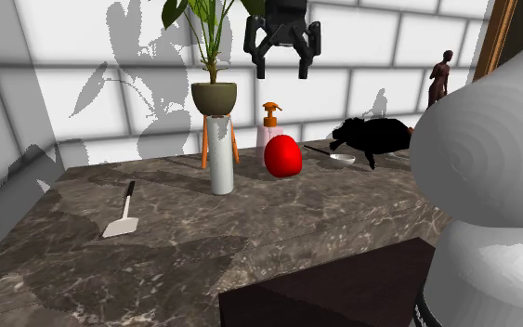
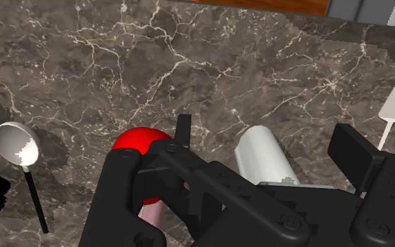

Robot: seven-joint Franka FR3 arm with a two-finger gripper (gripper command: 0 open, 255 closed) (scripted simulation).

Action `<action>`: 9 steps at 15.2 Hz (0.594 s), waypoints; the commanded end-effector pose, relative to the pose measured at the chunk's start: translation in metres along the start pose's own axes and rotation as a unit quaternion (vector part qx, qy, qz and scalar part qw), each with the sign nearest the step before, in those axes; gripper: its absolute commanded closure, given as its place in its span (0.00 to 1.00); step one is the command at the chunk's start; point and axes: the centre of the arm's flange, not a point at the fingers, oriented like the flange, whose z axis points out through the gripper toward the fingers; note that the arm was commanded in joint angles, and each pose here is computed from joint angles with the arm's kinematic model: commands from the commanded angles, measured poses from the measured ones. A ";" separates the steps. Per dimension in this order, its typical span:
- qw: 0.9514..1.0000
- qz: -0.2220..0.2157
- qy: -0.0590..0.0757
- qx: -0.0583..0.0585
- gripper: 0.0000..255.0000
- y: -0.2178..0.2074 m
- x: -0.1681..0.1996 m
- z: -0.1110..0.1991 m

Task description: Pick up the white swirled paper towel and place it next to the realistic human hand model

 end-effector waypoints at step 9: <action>1.000 0.020 0.007 -0.012 0.00 -0.056 0.110 0.046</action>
